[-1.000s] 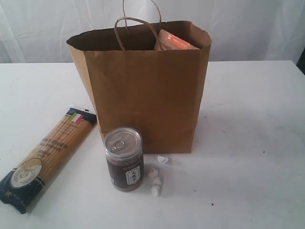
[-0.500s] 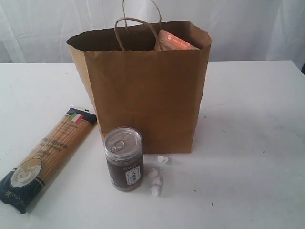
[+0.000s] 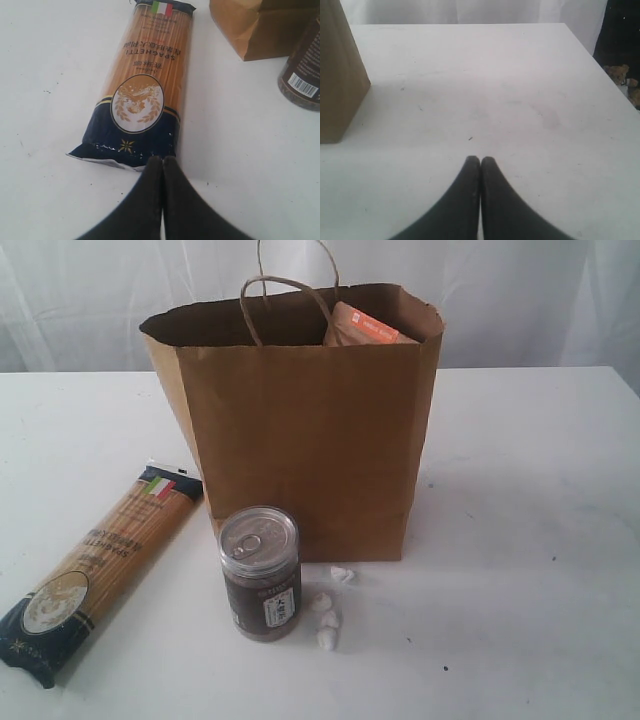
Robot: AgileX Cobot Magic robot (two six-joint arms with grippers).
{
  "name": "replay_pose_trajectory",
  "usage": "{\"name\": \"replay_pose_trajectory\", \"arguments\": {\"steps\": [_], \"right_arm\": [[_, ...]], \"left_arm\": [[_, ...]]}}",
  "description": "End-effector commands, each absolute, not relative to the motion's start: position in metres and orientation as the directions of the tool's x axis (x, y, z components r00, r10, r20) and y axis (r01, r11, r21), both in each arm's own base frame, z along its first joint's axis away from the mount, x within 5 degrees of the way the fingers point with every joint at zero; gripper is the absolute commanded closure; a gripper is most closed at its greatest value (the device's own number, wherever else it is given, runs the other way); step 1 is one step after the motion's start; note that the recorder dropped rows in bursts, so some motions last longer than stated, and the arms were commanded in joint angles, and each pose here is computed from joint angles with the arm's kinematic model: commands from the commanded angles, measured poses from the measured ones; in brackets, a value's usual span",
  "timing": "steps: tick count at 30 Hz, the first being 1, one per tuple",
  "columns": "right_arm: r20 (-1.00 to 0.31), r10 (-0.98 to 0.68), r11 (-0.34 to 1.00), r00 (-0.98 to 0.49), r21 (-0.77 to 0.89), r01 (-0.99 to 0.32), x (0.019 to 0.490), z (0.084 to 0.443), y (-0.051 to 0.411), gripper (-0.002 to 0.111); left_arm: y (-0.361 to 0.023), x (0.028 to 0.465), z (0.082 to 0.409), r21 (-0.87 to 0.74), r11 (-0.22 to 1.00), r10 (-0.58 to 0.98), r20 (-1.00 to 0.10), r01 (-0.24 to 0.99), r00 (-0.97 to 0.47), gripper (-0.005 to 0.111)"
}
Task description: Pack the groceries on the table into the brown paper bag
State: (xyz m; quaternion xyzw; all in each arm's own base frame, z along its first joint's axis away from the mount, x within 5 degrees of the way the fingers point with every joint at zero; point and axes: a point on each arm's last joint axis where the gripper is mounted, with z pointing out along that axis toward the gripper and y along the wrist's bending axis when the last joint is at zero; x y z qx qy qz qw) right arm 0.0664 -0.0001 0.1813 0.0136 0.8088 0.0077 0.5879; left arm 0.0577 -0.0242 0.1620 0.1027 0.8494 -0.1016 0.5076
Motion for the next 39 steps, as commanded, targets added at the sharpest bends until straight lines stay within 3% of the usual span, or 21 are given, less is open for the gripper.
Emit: {"name": "replay_pose_trajectory", "arguments": {"steps": [1, 8, 10, 11, 13, 16, 18, 20, 22, 27, 30, 33, 36, 39], "right_arm": [[-0.954, 0.042, 0.999, -0.295, 0.039, 0.014, 0.066, 0.183, 0.0, 0.108], [-0.955, 0.04, 0.999, -0.295, 0.037, 0.014, 0.066, 0.183, 0.0, 0.108], [-0.955, 0.04, 0.999, -0.295, 0.037, 0.014, 0.066, 0.183, 0.0, 0.108], [-0.955, 0.04, 0.999, -0.295, 0.037, 0.014, 0.066, 0.183, 0.0, 0.108], [-0.955, 0.04, 0.999, -0.295, 0.037, 0.014, 0.066, 0.183, 0.0, 0.108], [-0.955, 0.04, 0.999, -0.295, 0.037, 0.014, 0.066, 0.183, 0.0, 0.108], [-0.955, 0.04, 0.999, -0.295, 0.037, 0.014, 0.066, 0.183, 0.0, 0.108], [-0.955, 0.04, 0.999, -0.295, 0.037, 0.014, 0.066, 0.183, 0.0, 0.108], [-0.955, 0.04, 0.999, -0.295, 0.037, 0.014, 0.066, 0.183, 0.0, 0.108], [-0.955, 0.04, 0.999, -0.295, 0.037, 0.014, 0.066, 0.183, 0.0, 0.108], [-0.955, 0.04, 0.999, -0.295, 0.037, 0.014, 0.066, 0.183, 0.0, 0.108], [-0.955, 0.04, 0.999, -0.295, 0.037, 0.014, 0.066, 0.183, 0.0, 0.108], [-0.955, 0.04, 0.999, -0.295, 0.037, 0.014, 0.066, 0.183, 0.0, 0.108], [-0.955, 0.04, 0.999, -0.295, 0.037, 0.014, 0.066, 0.183, 0.0, 0.108]], "left_arm": [[-0.025, 0.057, 0.16, -0.079, 0.956, 0.069, -0.877, 0.283, -0.475, 0.107], [-0.025, 0.058, 0.162, -0.091, 0.957, 0.05, -0.883, 0.275, -0.467, 0.107], [-0.028, 0.061, 0.17, -0.283, 0.933, -0.164, -0.884, 0.222, -0.439, 0.107], [-0.03, 0.062, 0.176, -0.445, 0.877, -0.341, -0.842, 0.181, -0.418, 0.107], [-0.028, 0.064, 0.18, -0.522, 0.84, -0.439, -0.813, 0.146, -0.384, 0.107], [-0.024, 0.066, 0.182, -0.516, 0.848, -0.451, -0.823, 0.122, -0.347, 0.107], [-0.007, 0.071, 0.191, -0.526, 0.85, -0.519, -0.838, -0.001, -0.165, 0.107], [0.018, 0.071, 0.226, -0.588, 0.801, -0.569, -0.806, -0.114, 0.164, 0.107], [0.036, 0.058, 0.277, -0.563, 0.813, -0.435, -0.756, -0.147, 0.488, 0.107], [0.031, 0.048, 0.36, -0.355, 0.926, -0.183, -0.719, -0.128, 0.671, 0.107], [0.023, 0.062, 0.403, -0.158, 0.967, 0.019, -0.74, -0.2, 0.673, 0.107], [0.013, 0.102, 0.424, 0.06, 0.969, 0.184, -0.818, -0.238, 0.544, 0.107], [0.0, 0.152, 0.421, 0.259, 0.957, 0.285, -0.913, -0.128, 0.29, 0.107], [-0.014, 0.2, 0.394, 0.42, 0.902, 0.422, -0.907, 0.095, 0.001, 0.107]]}}
